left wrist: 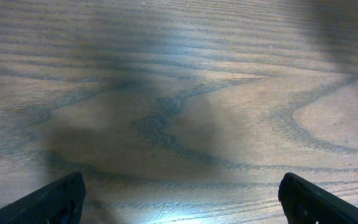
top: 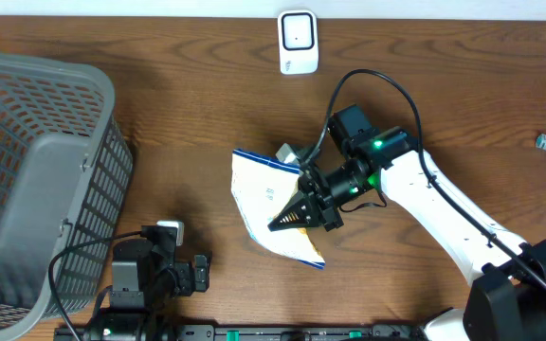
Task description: Scan the item barcode
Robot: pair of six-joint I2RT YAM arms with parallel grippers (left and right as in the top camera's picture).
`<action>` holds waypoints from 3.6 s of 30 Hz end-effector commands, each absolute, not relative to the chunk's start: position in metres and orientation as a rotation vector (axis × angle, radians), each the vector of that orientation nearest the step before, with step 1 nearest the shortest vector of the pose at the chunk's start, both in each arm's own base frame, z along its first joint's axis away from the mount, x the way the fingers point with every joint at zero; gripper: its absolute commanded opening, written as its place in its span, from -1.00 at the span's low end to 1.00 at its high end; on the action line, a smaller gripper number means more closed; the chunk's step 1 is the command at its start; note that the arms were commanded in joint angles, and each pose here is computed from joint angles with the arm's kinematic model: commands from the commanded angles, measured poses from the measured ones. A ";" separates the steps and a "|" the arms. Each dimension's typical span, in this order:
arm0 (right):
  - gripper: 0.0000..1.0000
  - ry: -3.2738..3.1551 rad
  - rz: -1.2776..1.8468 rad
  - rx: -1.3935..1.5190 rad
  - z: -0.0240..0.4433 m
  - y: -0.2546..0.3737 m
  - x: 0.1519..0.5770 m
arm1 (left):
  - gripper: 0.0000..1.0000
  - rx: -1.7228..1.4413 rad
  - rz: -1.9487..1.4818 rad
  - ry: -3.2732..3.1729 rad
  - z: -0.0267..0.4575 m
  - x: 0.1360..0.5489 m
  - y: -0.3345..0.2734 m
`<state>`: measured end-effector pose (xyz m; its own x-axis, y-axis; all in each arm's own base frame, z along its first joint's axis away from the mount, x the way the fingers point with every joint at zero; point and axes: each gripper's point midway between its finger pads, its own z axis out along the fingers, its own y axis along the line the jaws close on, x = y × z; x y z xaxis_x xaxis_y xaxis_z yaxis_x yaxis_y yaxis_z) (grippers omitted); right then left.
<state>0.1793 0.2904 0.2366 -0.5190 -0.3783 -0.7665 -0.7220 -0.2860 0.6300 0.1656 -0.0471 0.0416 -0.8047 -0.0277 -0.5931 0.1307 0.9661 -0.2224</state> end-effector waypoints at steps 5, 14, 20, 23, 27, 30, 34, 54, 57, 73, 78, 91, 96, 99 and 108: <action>-0.98 1.322 1.830 -1.438 0.261 0.291 0.178 | 0.98 0.082 -0.342 2.475 0.044 0.167 -0.048; -0.98 1.369 1.872 -1.426 0.261 0.291 0.170 | 0.98 0.082 -0.342 2.475 0.044 0.167 -0.048; -0.98 1.330 1.856 -1.451 0.272 0.289 0.161 | 0.98 0.082 -0.342 2.475 0.044 0.167 -0.048; -0.98 1.310 1.792 -1.491 0.280 0.286 0.154 | 0.99 0.082 -0.342 2.475 0.044 0.167 -0.048; -0.97 1.515 1.541 -1.622 0.256 0.276 0.152 | 0.99 0.082 -0.342 2.475 0.044 0.167 -0.048; -0.97 1.835 1.381 -1.586 0.231 0.267 0.165 | 0.99 0.082 -0.342 2.475 0.044 0.167 -0.048; -0.97 2.488 0.967 -1.128 0.183 0.242 0.217 | 0.99 0.082 -0.342 2.475 0.044 0.167 -0.048; -0.98 2.850 0.122 -0.364 0.144 0.171 0.344 | 0.99 0.082 -0.342 2.475 0.044 0.167 -0.048; -0.98 2.863 0.010 -0.404 0.143 0.175 0.379 | 0.99 0.082 -0.342 2.475 0.044 0.167 -0.048; -0.98 2.627 -0.453 -0.450 0.106 0.172 0.551 | 0.99 0.082 -0.342 2.475 0.044 0.166 -0.048; -0.98 2.451 -0.652 -0.482 0.123 0.159 0.584 | 0.99 0.082 -0.342 2.475 0.044 0.167 -0.048; -0.99 2.250 -0.742 -0.677 0.118 0.195 0.617 | 0.99 0.082 -0.342 2.475 0.044 0.167 -0.048; -0.99 2.218 -0.910 -0.766 0.097 0.198 0.615 | 0.99 0.082 -0.343 2.475 0.044 0.167 -0.048; -0.98 2.221 -0.990 -0.774 0.090 0.191 0.613 | 0.98 0.082 -0.343 2.475 0.044 0.166 -0.048; -0.99 2.201 -1.098 -0.588 0.158 0.161 0.597 | 0.99 0.082 -0.342 2.475 0.044 0.166 -0.048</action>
